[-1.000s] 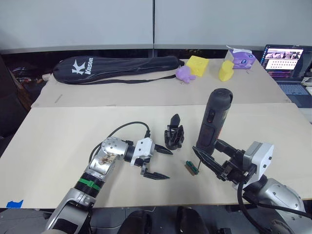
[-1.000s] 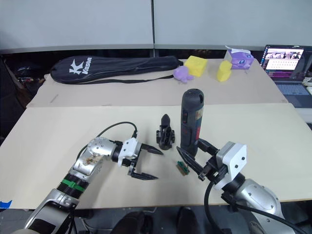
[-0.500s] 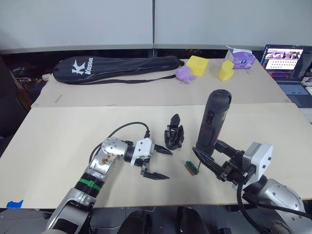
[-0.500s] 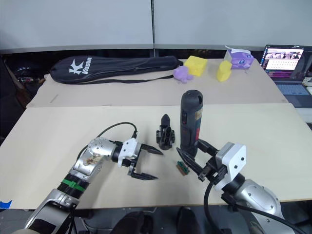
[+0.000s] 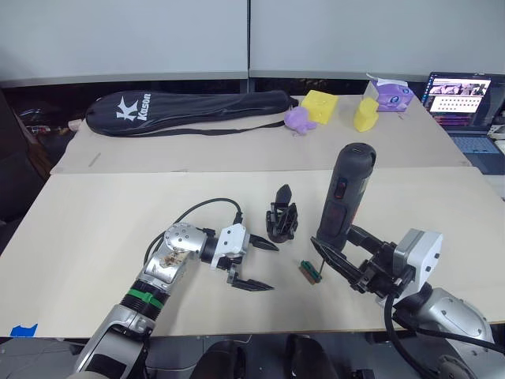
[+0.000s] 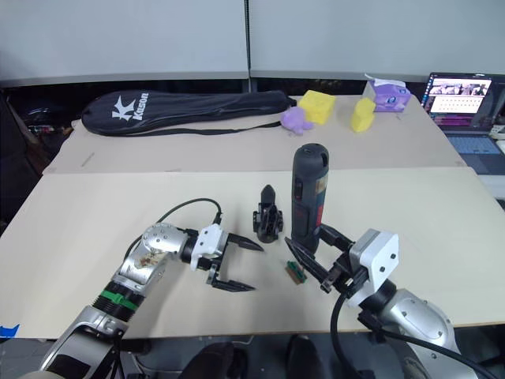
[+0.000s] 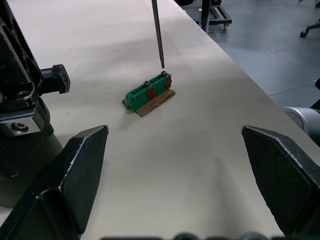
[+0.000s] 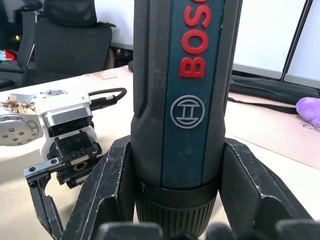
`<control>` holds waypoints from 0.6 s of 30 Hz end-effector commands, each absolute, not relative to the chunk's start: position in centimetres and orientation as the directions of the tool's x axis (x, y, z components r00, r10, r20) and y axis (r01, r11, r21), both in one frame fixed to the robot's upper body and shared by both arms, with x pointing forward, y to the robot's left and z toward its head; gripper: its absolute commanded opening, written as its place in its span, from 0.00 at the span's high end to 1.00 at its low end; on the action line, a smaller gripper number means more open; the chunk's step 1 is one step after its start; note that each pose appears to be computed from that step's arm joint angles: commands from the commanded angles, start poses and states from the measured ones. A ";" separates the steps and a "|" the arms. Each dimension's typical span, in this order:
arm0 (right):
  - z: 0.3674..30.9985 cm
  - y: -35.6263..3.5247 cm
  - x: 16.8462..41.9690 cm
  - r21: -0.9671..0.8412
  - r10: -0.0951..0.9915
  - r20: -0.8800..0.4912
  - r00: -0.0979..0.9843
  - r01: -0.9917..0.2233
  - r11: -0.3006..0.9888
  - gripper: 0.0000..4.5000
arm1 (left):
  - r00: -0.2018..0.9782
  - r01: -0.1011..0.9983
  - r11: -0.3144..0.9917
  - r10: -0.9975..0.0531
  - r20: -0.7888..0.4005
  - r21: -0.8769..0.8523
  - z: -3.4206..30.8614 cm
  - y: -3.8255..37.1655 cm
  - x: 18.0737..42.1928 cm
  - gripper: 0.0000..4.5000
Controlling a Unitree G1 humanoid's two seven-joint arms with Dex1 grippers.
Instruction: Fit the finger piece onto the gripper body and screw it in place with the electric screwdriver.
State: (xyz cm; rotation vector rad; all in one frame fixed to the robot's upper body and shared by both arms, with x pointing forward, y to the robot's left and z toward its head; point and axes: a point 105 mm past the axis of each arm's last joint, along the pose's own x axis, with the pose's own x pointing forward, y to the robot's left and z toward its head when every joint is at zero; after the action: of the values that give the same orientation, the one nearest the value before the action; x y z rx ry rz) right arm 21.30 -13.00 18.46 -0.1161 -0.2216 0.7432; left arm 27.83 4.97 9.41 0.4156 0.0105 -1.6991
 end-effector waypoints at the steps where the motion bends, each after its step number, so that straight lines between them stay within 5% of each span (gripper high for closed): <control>1: 19.9 -12.8 20.9 -0.230 0.689 0.219 0.690 -0.650 0.724 0.57 | -0.118 0.949 -0.188 -0.956 -0.267 0.254 9.8 4.8 27.7 0.00; 18: 19.7 -12.6 21.0 -0.246 0.689 0.210 0.694 -0.644 0.724 0.57 | -0.121 0.948 -0.190 -0.957 -0.265 0.253 9.8 4.8 27.7 0.00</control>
State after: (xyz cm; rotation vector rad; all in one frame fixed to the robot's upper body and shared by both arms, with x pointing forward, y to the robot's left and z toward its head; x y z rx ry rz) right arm 21.65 -13.17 17.98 -0.1420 -0.2038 0.7281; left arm 27.81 4.94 9.40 0.4162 0.0095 -1.7013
